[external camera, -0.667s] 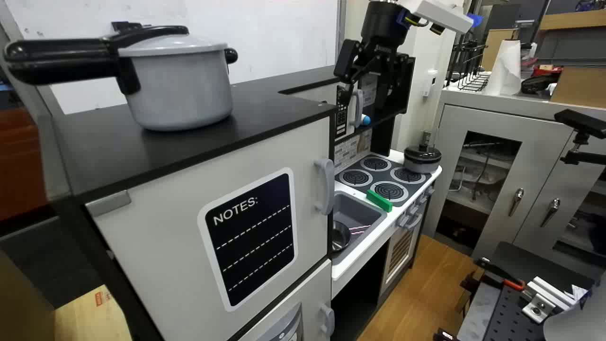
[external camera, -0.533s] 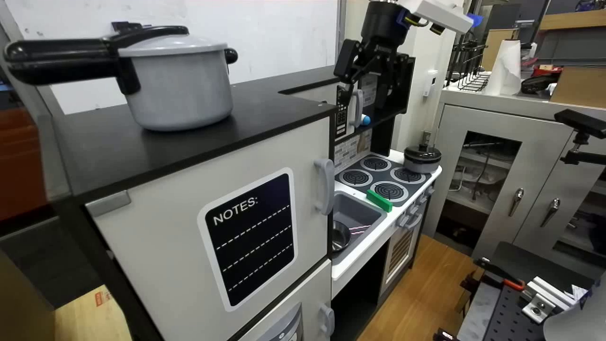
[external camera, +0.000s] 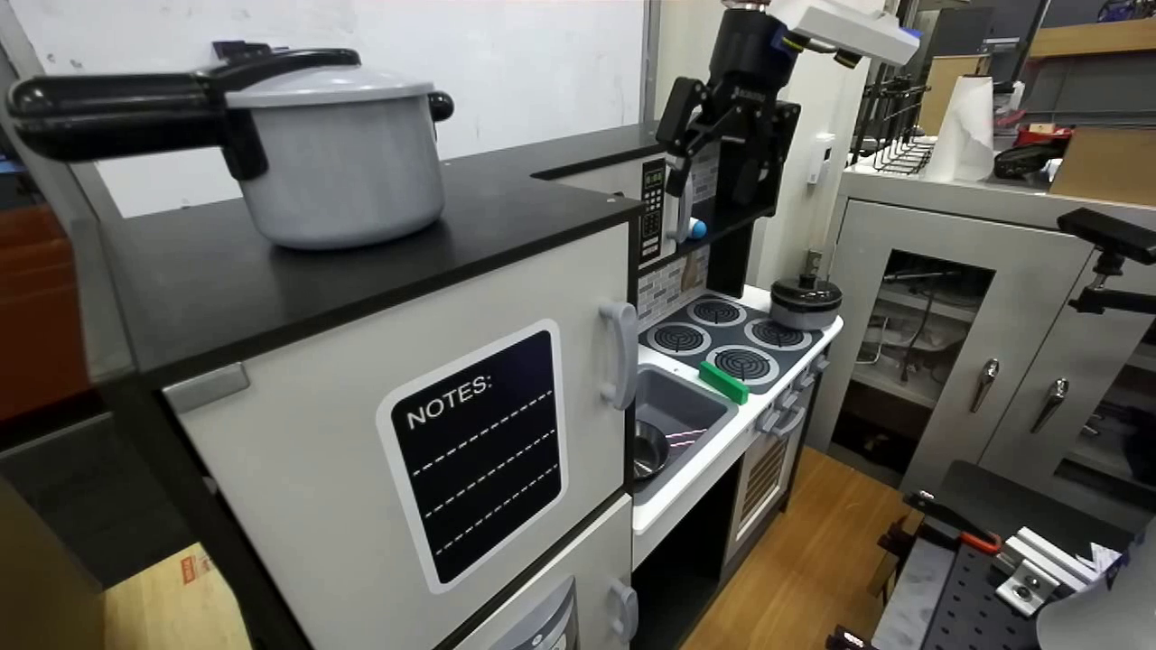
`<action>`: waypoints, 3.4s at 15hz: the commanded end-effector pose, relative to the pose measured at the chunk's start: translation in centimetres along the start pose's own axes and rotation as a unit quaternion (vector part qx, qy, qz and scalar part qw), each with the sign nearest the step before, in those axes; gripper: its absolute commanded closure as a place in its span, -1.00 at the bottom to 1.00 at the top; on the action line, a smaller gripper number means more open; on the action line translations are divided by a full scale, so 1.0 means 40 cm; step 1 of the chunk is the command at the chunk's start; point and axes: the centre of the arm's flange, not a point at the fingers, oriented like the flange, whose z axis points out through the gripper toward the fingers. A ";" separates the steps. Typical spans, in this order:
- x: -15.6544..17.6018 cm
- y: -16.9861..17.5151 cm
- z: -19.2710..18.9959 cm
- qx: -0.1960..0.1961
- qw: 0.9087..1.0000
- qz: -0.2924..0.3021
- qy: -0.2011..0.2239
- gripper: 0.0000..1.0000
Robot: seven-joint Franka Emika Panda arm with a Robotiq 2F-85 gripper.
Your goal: Remove the lid from the grey pot on the right side of the stove
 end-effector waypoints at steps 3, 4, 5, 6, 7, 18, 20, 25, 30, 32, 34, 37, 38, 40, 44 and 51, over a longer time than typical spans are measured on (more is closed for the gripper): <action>-0.005 0.006 -0.012 0.018 1.000 0.013 0.004 -1.00; -0.006 0.006 -0.012 0.018 1.000 0.014 0.004 -1.00; -0.007 0.007 -0.012 0.019 1.000 0.014 0.004 -1.00; -0.007 0.007 -0.011 0.019 1.000 0.015 0.005 -1.00; -0.007 0.007 -0.010 0.019 1.000 0.015 0.005 -1.00; 0.008 0.349 0.073 -0.102 0.950 0.295 0.003 -1.00; 0.024 0.355 0.080 -0.097 0.955 0.279 0.003 -1.00; 0.016 0.355 0.066 -0.093 0.946 0.310 0.010 -1.00; 0.079 0.450 0.109 -0.163 0.914 0.369 0.027 -1.00; 0.106 0.525 0.110 -0.193 0.897 0.396 0.040 -1.00; 0.127 0.598 0.103 -0.216 0.879 0.423 0.049 -1.00; 0.144 0.659 0.086 -0.204 0.866 0.456 0.036 -1.00; 0.117 0.656 0.095 -0.206 0.874 0.438 0.046 -1.00; 0.125 0.667 0.091 -0.205 0.871 0.444 0.045 -1.00; 0.129 0.660 0.095 -0.212 0.867 0.449 0.048 -1.00; 0.221 0.764 0.114 -0.232 0.838 0.491 0.052 -1.00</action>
